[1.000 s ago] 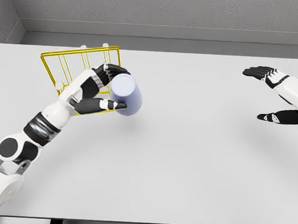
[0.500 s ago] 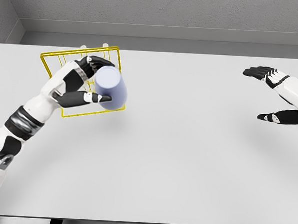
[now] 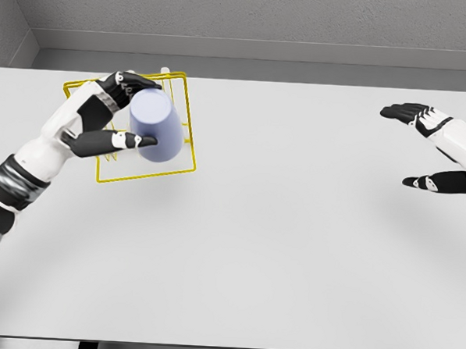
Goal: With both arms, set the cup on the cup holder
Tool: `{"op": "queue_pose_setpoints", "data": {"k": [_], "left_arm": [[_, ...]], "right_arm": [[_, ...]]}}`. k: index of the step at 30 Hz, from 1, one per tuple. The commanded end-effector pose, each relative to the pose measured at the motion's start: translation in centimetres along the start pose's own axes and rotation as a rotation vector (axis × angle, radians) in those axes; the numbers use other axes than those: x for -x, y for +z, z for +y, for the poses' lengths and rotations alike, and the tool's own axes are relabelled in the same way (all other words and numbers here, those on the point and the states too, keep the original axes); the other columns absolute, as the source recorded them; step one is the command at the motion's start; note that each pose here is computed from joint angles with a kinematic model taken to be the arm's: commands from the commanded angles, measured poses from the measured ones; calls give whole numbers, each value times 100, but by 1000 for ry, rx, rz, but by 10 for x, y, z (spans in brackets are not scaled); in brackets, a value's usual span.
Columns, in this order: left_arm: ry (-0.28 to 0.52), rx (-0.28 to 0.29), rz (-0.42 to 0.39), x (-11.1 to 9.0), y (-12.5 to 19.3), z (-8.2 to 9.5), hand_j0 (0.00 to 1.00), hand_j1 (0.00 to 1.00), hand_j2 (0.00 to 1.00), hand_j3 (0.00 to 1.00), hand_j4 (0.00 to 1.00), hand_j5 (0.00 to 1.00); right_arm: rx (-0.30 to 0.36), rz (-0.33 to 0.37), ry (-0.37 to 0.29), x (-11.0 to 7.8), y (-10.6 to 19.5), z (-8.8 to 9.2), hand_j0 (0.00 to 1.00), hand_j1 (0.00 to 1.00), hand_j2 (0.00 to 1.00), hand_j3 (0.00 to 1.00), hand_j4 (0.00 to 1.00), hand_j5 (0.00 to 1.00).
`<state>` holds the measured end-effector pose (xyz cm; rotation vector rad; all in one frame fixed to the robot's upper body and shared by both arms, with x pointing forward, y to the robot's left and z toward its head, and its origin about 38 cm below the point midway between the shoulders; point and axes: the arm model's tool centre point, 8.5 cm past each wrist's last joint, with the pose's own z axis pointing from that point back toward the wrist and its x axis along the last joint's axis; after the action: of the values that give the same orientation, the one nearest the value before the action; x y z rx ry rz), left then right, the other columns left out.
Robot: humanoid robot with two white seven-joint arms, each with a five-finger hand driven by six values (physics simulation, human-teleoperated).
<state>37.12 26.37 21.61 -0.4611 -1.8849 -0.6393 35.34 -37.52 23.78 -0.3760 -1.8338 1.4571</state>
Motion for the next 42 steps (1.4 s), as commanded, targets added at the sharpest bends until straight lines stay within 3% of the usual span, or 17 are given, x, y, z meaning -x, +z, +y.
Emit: {"op": "queue_pose_setpoints", "data": {"k": [1, 17, 22, 42], "left_arm": [[0, -4, -4, -2, 0, 2, 64, 64, 64, 64, 64, 64], [-28, -29, -26, -11, -11, 19, 64, 64, 64, 64, 64, 64], [-35, -57, -7, -5, -12, 31, 64, 64, 64, 64, 64, 64], [-48, -101, 14, -1, -4, 47, 64, 64, 64, 64, 64, 64]], "right_arm": [[4, -2, -6, 0, 0, -1, 100, 100, 100, 100, 100, 100], [5, -1, -6, 0, 0, -1, 100, 100, 100, 100, 100, 100], [5, -1, -6, 0, 0, -1, 100, 100, 100, 100, 100, 100], [6, 0, -5, 0, 0, -1, 100, 100, 100, 100, 100, 100]]}}
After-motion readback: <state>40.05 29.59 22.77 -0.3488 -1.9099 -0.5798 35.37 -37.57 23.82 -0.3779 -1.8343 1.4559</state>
